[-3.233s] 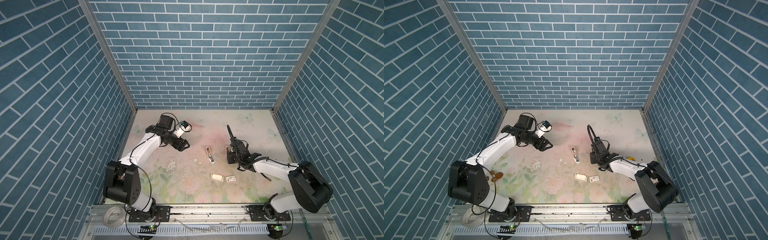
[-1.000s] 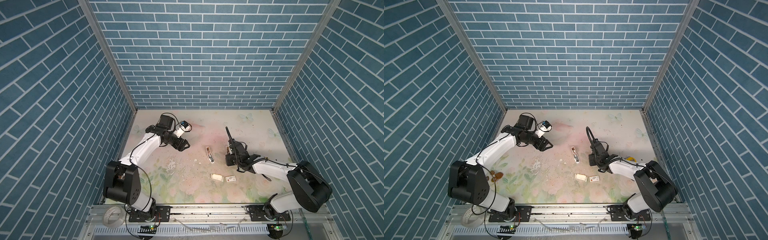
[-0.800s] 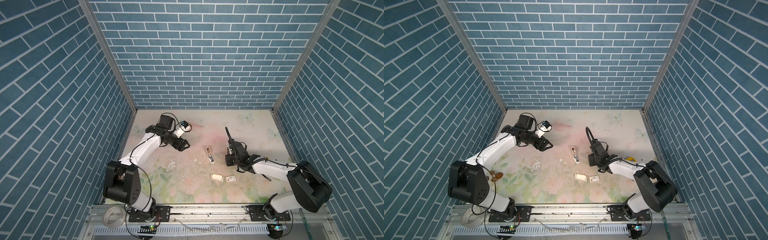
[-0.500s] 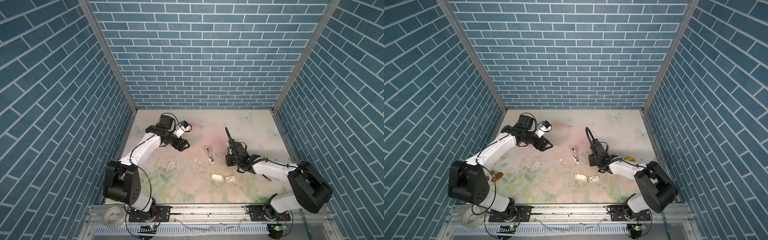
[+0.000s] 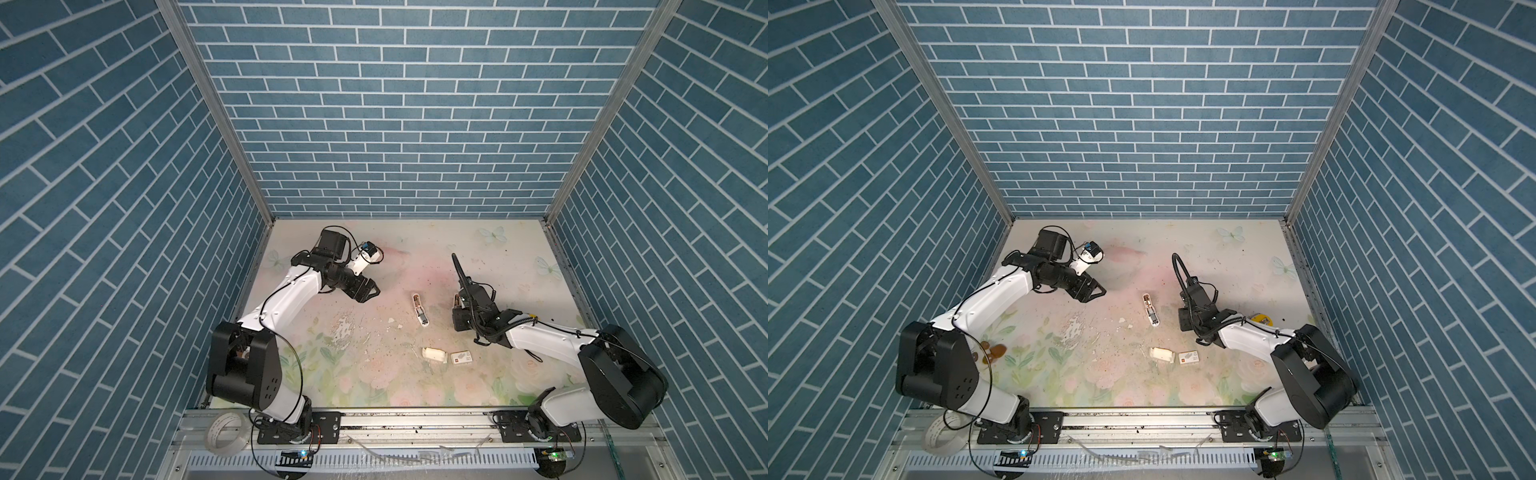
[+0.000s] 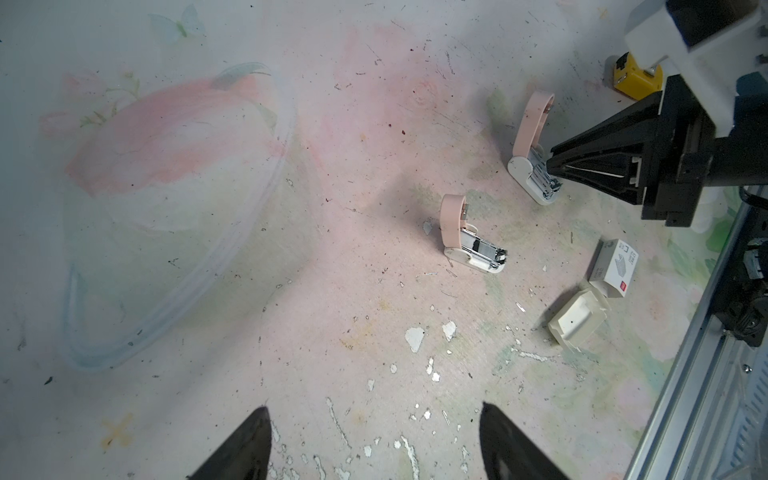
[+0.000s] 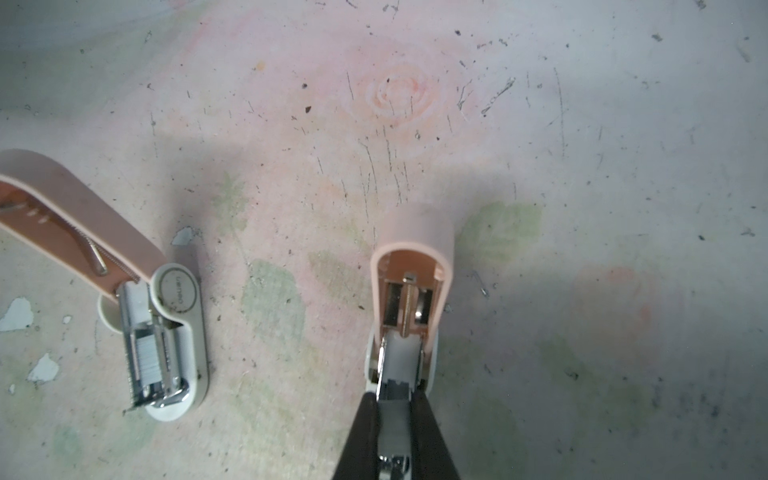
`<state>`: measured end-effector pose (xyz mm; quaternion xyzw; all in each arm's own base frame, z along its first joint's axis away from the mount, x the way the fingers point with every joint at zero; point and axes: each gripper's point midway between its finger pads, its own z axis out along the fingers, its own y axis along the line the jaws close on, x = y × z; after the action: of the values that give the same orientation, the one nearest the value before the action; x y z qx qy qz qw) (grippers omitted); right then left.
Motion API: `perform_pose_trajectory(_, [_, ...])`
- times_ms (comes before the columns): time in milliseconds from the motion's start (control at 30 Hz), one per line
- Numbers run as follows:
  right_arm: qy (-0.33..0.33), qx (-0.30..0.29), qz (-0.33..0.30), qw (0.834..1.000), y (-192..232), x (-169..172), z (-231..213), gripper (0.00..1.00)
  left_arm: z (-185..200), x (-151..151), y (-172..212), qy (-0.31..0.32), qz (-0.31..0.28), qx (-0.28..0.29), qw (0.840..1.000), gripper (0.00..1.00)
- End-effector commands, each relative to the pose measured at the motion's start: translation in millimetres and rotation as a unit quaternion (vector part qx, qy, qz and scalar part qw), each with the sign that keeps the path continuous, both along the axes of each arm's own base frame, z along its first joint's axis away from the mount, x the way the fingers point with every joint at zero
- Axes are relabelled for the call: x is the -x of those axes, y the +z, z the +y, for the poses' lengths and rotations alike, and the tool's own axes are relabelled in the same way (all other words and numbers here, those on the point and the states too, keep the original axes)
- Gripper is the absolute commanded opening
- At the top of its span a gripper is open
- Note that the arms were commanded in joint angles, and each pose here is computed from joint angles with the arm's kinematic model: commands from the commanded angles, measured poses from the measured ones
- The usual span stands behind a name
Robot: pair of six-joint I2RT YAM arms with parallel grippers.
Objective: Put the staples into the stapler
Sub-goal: 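Hold the right gripper pressed on the strip in the stapler channel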
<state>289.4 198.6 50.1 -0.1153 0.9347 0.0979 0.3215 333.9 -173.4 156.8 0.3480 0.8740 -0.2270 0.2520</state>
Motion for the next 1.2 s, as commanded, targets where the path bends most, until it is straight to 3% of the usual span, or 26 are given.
perform_pose_trajectory(0, [-0.016,-0.009,-0.009,1.0,3.6,-5.8,2.2,0.09,0.1,0.4,1.1,-0.001,0.007,0.008,1.0,0.8])
perform_pose_trajectory(1167, [-0.033,-0.002,-0.003,0.999,-5.3,-3.7,1.2,0.09,-0.8,1.6,4.2,-0.002,0.002,0.013,1.0,0.8])
